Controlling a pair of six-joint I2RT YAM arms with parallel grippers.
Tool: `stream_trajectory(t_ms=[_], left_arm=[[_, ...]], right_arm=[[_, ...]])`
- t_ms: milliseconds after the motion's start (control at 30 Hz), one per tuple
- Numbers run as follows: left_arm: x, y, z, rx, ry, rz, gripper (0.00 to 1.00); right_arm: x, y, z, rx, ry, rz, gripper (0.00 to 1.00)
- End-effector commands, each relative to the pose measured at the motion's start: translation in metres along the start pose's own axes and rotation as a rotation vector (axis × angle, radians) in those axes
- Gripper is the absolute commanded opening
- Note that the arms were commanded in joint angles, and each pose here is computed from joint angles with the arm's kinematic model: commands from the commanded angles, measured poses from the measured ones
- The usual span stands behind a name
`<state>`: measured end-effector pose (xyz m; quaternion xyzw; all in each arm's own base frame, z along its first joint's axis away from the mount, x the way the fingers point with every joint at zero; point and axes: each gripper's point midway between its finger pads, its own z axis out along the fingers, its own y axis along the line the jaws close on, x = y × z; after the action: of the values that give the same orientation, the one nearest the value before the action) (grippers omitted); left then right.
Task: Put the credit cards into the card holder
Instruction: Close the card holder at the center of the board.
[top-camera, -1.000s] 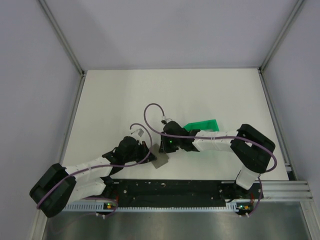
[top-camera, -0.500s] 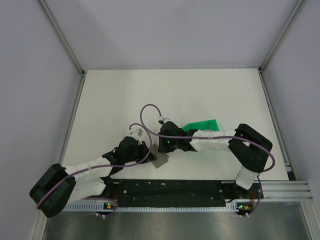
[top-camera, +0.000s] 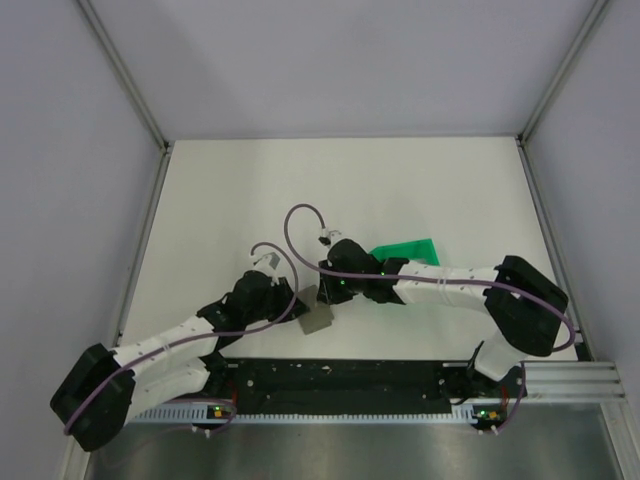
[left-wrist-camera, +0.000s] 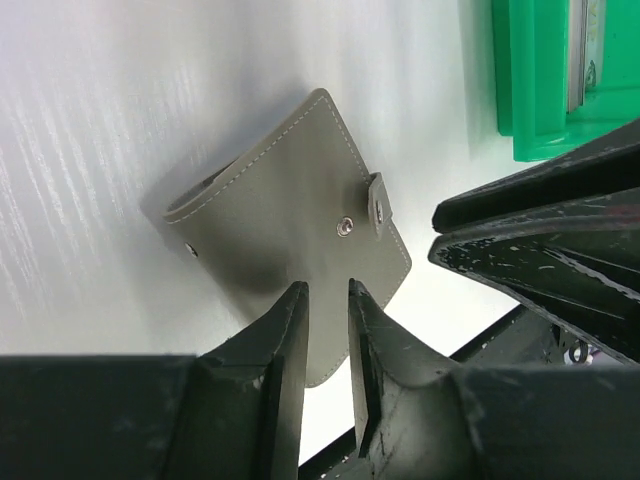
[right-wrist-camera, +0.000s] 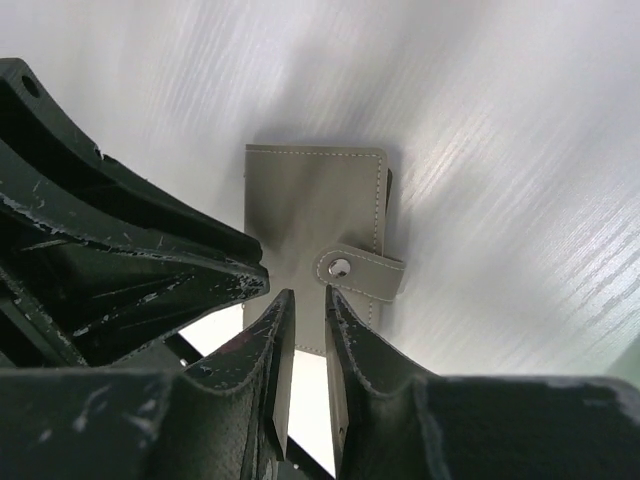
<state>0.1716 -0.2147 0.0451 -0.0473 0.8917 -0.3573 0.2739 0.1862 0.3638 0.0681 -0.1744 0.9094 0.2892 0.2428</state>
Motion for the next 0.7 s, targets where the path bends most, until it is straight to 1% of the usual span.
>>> stream_trajectory(t_ms=[0,67,167,200,233,333,533,667], left_arm=[[-0.013,-0.004,-0.002,-0.015,-0.037,0.030,0.31],[-0.013,-0.004,-0.003,-0.015,-0.038,0.034,0.36],[-0.016,-0.003,-0.005,-0.027,-0.051,0.025,0.46],[-0.018,-0.004,-0.006,-0.024,-0.062,0.022,0.47],[-0.014,0.003,-0.007,-0.052,-0.048,0.017,0.47],[-0.014,0.006,-0.007,-0.065,-0.057,0.000,0.52],[-0.010,0.017,-0.004,-0.120,-0.044,-0.006,0.52],[-0.007,0.025,-0.002,-0.154,-0.030,-0.008,0.52]], right_arm=[[-0.012,0.005,-0.011,-0.015,-0.049,-0.031,0.19],[-0.011,0.002,-0.010,-0.012,-0.044,-0.027,0.19],[-0.012,0.000,-0.009,-0.014,-0.040,-0.021,0.20],[-0.011,0.000,-0.009,-0.017,-0.038,-0.021,0.20],[-0.012,0.000,-0.010,-0.020,-0.040,-0.021,0.20],[-0.014,0.000,-0.012,-0.023,-0.047,-0.026,0.20],[-0.018,-0.004,-0.019,-0.036,-0.068,-0.011,0.20],[-0.018,-0.006,-0.019,-0.047,-0.060,-0.003,0.20]])
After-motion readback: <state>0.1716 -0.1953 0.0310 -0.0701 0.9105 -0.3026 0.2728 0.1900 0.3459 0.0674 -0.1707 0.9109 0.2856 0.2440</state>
